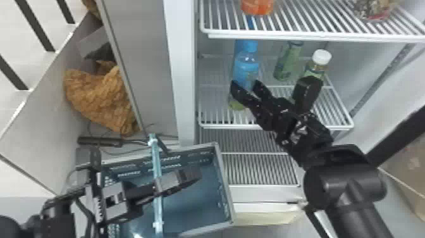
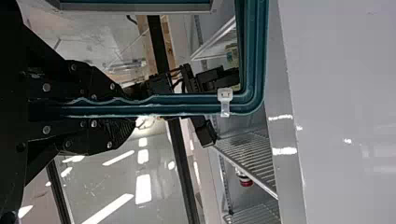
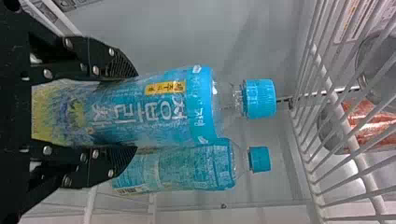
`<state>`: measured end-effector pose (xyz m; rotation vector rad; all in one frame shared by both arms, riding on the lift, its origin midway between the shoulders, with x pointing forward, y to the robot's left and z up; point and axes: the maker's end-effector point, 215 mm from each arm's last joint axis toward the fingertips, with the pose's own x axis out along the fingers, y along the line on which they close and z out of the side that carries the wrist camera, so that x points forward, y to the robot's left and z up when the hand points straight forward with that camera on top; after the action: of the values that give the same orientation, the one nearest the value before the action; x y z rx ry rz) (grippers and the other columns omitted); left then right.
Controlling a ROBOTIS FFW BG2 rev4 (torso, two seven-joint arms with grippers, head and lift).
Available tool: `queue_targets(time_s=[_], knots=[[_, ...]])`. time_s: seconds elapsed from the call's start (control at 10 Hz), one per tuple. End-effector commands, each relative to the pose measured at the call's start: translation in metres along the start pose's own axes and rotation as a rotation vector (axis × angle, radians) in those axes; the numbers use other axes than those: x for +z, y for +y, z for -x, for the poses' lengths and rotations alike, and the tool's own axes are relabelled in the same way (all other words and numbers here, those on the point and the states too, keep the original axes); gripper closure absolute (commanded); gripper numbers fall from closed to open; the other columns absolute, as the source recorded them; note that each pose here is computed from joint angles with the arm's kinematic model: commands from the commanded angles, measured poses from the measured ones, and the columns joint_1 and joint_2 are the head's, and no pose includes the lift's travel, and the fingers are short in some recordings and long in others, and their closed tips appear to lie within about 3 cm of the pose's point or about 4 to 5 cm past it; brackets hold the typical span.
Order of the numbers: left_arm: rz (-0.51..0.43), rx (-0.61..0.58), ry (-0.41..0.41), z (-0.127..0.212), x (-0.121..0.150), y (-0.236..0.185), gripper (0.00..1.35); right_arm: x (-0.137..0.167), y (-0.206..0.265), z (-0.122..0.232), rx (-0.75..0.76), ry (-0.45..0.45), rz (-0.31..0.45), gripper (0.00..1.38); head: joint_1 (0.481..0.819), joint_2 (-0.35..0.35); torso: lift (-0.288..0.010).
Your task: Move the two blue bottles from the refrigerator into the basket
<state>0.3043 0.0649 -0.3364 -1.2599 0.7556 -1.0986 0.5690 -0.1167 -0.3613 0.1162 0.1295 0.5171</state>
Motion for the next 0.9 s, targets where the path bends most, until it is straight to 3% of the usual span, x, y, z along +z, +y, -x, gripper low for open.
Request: queue_targets(time_s=[0.0,0.5,0.8], knots=[[0.0,0.0,0.0,0.0,0.0,0.0,1.2,0.0,0.001,0.004,-0.001,-0.002,-0.007,1.28,0.695,-0.066,-0.22],[0.001,0.0,0.001,-0.001,-0.001,0.0,1.2,0.015,0.009,0.04,0.011,-0.034,-0.001,1.28,0.695,-0.078,-0.22],[0.001,-0.002,0.001,-0.001,-0.001,0.0,1.2,0.018,0.042,0.078,0.065,0.007,-0.038,1.28,0.695,-0.086,-0.22]])
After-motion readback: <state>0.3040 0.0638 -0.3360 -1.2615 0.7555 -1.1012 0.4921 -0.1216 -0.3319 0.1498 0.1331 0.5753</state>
